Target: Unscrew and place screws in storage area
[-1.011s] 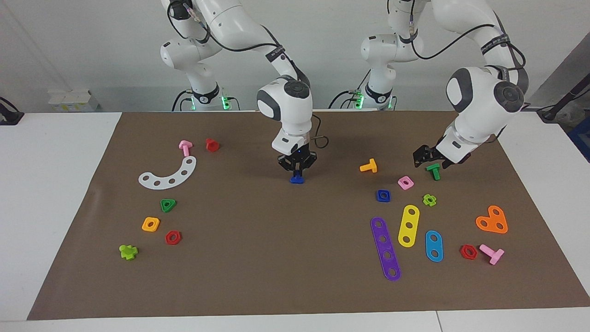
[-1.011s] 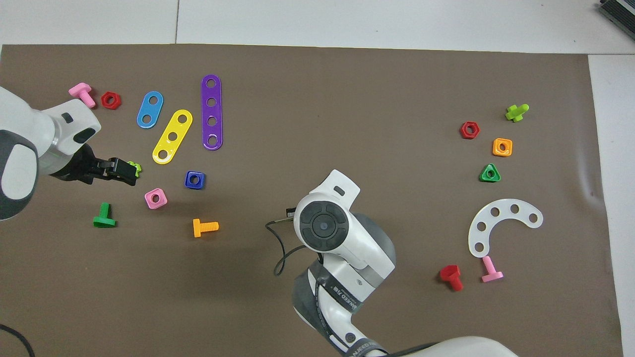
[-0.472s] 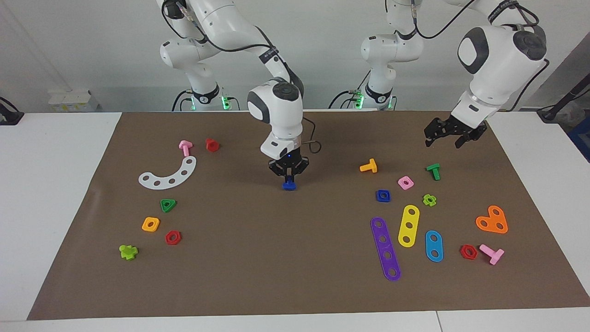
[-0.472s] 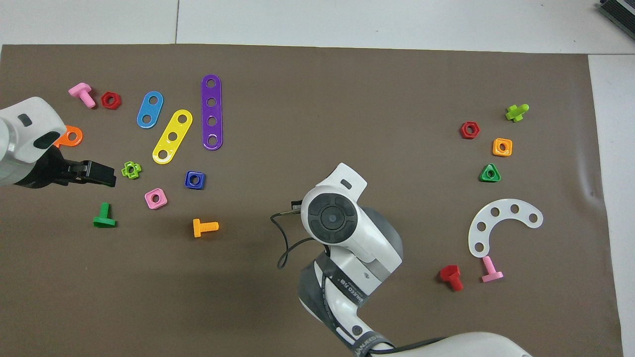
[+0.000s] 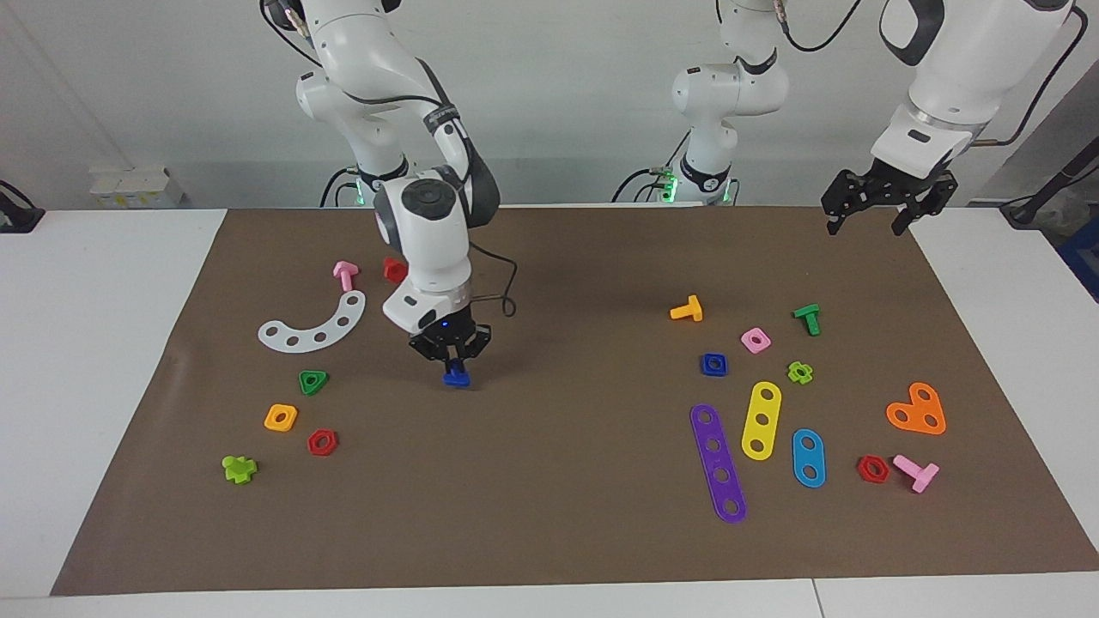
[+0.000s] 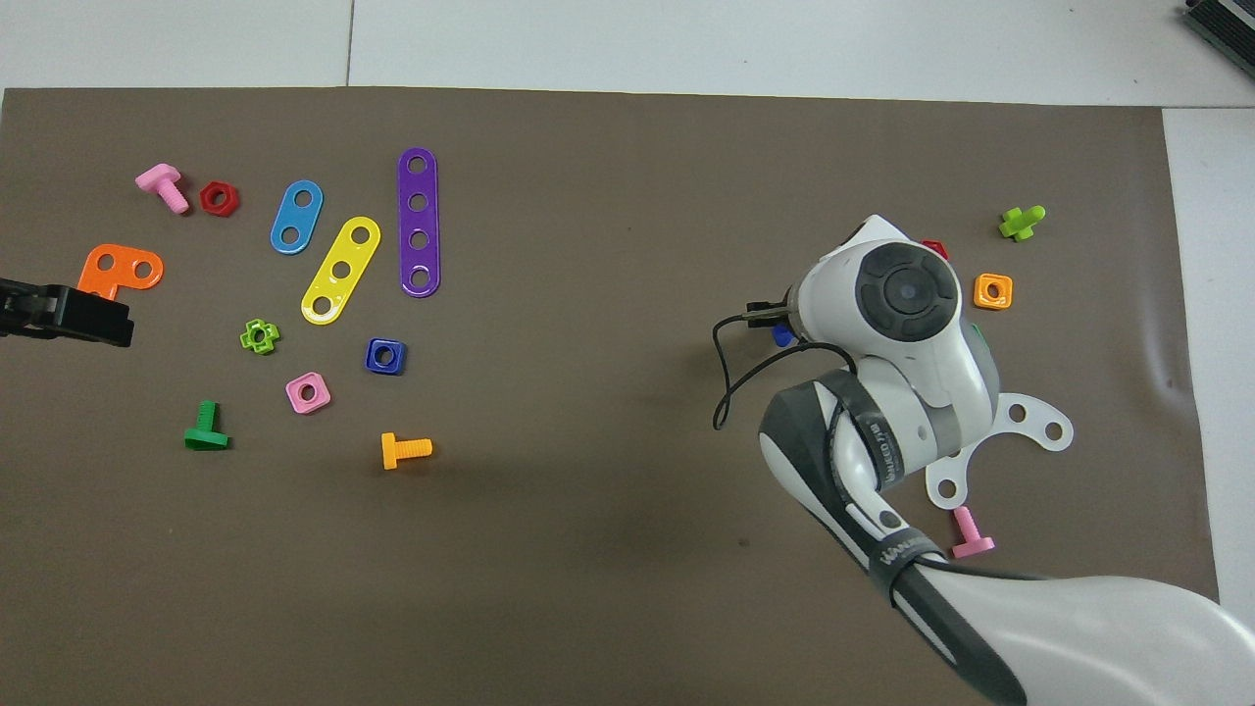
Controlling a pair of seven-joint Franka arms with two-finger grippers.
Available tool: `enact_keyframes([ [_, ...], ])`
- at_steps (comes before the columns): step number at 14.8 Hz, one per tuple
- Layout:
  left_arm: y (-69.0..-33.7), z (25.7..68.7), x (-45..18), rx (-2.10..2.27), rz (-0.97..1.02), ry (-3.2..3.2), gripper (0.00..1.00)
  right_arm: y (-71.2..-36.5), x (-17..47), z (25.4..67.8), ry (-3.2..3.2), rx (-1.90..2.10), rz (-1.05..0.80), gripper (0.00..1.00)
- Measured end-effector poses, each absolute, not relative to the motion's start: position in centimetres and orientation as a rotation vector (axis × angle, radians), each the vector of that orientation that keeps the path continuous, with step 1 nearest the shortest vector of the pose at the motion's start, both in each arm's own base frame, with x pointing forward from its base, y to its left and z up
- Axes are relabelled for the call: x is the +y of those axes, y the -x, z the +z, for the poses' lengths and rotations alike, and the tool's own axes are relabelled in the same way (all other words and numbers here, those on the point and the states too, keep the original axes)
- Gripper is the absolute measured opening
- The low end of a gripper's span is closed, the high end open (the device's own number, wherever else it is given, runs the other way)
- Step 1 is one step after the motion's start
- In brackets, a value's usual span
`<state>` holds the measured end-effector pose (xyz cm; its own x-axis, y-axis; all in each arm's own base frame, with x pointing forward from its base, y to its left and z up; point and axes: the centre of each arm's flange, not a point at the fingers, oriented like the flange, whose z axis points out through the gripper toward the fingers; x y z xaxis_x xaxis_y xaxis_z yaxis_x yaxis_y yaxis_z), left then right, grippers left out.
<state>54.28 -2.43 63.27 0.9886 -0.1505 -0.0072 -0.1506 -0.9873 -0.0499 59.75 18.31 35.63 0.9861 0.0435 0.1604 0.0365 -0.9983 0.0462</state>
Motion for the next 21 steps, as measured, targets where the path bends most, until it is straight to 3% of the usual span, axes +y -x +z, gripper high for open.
enact_keyframes([
  [5,-54.5,62.6,-3.1,0.252,0.023,3.079,1.0,-61.5,11.2,34.6,-3.072,0.033,0.218,0.19],
  [11,-54.8,62.1,-3.4,0.246,0.003,3.125,1.0,-62.2,7.3,32.7,-3.099,-0.048,0.164,0.19],
  [16,-54.8,61.4,-2.9,0.232,0.003,3.13,1.0,-62.5,7.4,33.4,-3.105,-0.053,0.183,0.66],
  [19,-54.9,61.4,-2.3,0.217,-0.001,3.131,1.0,-62.6,7.4,36.3,-3.103,-0.055,0.221,0.98],
  [21,-54.9,61.4,-2.2,0.211,-0.002,3.132,1.0,-61.8,7.2,39.7,-3.099,-0.067,0.202,1.0],
])
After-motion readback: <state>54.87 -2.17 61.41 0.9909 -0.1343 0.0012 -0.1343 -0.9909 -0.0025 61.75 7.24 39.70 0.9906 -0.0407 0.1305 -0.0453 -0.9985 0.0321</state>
